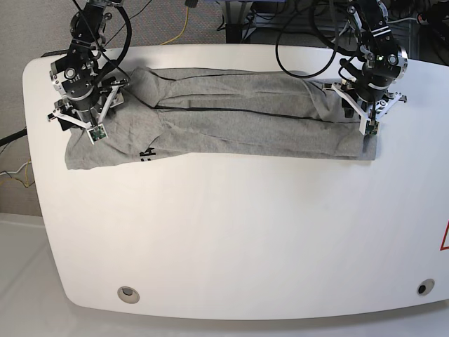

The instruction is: Fold the T-shirt properly

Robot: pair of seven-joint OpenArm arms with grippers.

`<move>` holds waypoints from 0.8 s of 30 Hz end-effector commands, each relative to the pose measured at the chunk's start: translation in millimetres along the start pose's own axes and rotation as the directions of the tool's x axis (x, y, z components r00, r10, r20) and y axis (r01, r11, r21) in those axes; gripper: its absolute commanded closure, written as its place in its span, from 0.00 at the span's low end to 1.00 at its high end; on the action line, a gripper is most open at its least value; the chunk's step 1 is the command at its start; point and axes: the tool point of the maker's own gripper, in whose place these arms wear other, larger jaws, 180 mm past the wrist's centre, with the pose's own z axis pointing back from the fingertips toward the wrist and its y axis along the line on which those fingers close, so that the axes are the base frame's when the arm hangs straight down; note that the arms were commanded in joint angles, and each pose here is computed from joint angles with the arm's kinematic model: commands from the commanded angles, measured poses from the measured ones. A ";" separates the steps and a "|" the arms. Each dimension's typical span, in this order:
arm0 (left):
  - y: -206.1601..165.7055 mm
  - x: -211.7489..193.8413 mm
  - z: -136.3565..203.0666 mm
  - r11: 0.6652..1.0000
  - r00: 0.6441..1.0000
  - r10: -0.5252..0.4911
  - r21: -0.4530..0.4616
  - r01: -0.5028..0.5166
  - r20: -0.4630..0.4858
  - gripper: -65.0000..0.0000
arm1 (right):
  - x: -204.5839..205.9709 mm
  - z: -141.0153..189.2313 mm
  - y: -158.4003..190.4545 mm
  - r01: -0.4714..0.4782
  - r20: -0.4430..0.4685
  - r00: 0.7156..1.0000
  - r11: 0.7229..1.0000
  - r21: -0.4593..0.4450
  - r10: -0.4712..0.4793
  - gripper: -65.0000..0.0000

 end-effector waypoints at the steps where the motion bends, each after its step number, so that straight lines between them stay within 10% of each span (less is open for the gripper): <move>1: 2.3 11.4 3.7 1.000 0.999 -0.003 0.007 0.002 0.042 0.76 | 16.1 7.2 -13.2 0.004 0.054 0.999 0.999 -0.040 -0.001 0.33; 24: 18.5 10.2 10.4 0.999 0.999 -0.026 0.046 0.024 0.042 0.76 | -26.3 25.2 -73.1 0.049 -0.026 0.998 0.983 -0.179 -0.054 0.34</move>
